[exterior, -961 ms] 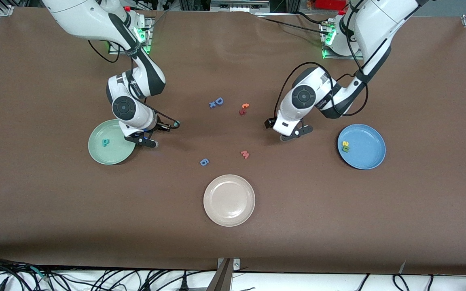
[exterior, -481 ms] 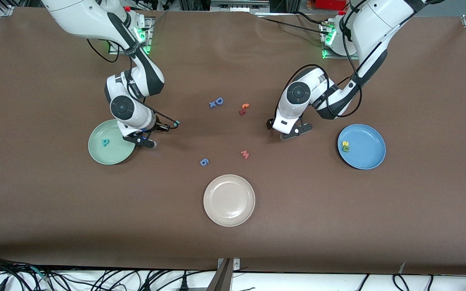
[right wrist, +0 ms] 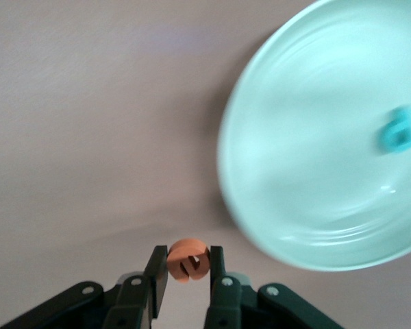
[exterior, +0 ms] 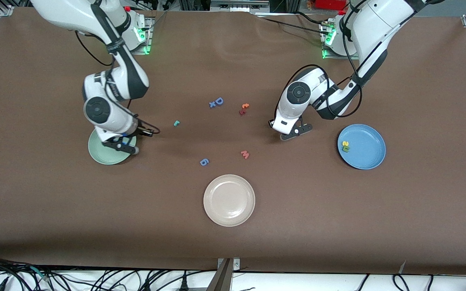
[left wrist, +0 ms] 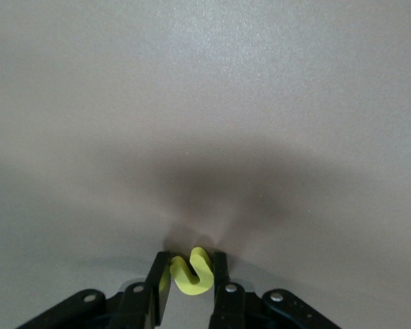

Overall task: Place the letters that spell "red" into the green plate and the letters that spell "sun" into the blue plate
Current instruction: 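Place the u on the blue plate while the right gripper drops e on green plate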

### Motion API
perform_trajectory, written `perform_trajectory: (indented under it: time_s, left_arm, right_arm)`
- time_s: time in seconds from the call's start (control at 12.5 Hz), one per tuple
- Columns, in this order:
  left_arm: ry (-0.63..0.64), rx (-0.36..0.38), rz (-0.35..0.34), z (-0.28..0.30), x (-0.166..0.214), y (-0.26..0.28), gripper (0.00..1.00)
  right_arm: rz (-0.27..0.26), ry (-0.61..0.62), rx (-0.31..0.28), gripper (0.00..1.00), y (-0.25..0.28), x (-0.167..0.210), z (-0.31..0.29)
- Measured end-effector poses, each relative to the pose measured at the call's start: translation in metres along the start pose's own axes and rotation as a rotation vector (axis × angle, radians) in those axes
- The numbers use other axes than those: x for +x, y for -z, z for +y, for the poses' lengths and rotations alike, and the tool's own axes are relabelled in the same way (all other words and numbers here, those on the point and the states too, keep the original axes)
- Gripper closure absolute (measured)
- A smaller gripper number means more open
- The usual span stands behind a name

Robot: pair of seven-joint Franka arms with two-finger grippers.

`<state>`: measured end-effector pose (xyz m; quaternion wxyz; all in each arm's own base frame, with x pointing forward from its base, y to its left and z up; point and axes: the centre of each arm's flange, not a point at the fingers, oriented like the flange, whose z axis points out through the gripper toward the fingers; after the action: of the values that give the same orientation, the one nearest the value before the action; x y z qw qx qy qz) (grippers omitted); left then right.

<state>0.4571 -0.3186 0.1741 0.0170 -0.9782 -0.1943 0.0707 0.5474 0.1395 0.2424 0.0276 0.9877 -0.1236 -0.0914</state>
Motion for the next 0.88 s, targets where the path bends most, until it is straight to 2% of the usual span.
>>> perform_trajectory:
  time_s: [0.24, 0.4, 0.72, 0.88]
  left_arm:
    - [0.013, -0.019, 0.016, 0.004, 0.011, 0.011, 0.70]
    - [0.023, -0.006, 0.029, 0.006, 0.022, 0.026, 0.70]
    - [-0.043, 0.145, 0.019, 0.002, 0.053, 0.079, 0.70]
    - [-0.104, 0.220, -0.043, -0.020, 0.084, 0.109, 0.70]
  right_arm:
    - [-0.017, 0.076, -0.023, 0.71, -0.001, 0.028, 0.065]
    - [-0.049, 0.096, -0.037, 0.71, -0.017, 0.031, 0.087]
    - [-0.102, 0.117, -0.055, 0.71, -0.047, 0.027, 0.093]
    - [-0.104, 0.128, -0.052, 0.71, -0.056, 0.031, 0.102]
